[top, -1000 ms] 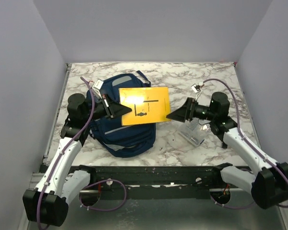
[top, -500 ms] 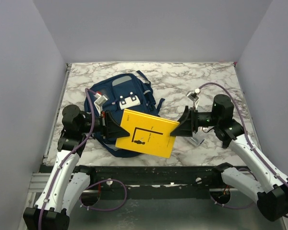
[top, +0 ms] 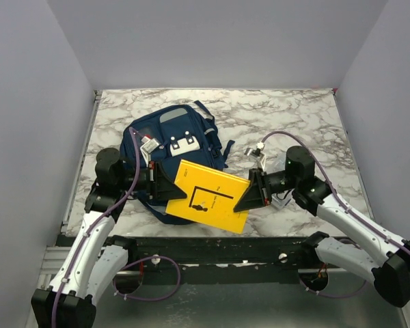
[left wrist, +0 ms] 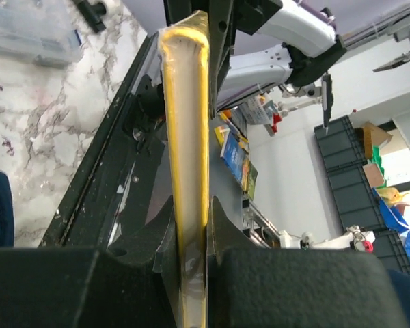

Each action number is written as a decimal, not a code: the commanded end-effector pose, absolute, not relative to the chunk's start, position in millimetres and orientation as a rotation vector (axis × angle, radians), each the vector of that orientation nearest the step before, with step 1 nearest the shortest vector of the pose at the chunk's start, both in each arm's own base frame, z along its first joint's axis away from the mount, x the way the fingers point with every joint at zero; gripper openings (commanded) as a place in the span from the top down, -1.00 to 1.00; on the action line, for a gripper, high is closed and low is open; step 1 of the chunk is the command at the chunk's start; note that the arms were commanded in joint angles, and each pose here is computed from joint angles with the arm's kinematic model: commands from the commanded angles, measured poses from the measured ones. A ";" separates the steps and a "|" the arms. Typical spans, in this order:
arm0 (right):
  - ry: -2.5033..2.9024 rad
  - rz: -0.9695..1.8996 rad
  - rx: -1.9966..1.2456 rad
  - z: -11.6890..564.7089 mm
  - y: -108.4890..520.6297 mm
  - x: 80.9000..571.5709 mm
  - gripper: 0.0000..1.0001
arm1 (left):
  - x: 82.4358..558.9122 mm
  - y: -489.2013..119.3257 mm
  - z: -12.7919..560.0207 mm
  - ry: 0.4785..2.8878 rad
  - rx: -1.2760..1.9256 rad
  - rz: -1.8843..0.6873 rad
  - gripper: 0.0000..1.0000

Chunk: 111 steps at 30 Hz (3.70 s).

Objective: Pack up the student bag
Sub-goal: Pick up the book from the center of the board, then place the book in the student bag.

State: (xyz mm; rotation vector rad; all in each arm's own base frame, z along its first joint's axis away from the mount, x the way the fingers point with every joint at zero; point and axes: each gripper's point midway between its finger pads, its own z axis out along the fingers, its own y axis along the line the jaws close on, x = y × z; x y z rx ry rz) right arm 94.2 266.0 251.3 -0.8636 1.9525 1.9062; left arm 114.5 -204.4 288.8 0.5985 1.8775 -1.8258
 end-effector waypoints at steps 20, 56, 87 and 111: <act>1.890 0.668 0.202 268.5 149.0 246.3 0.99 | 179.8 -156.9 151.2 2.503 0.271 -0.478 -0.43; 2.017 0.707 0.067 225.5 164.8 231.1 0.99 | 220.4 -227.8 158.6 2.434 0.658 -0.224 1.00; 2.020 2.143 0.139 245.7 307.6 160.3 0.99 | 236.1 -261.0 323.2 1.871 0.672 -0.548 1.00; 1.658 1.615 0.566 115.4 372.6 317.0 0.18 | 236.5 -239.1 318.7 1.739 0.660 -0.478 1.00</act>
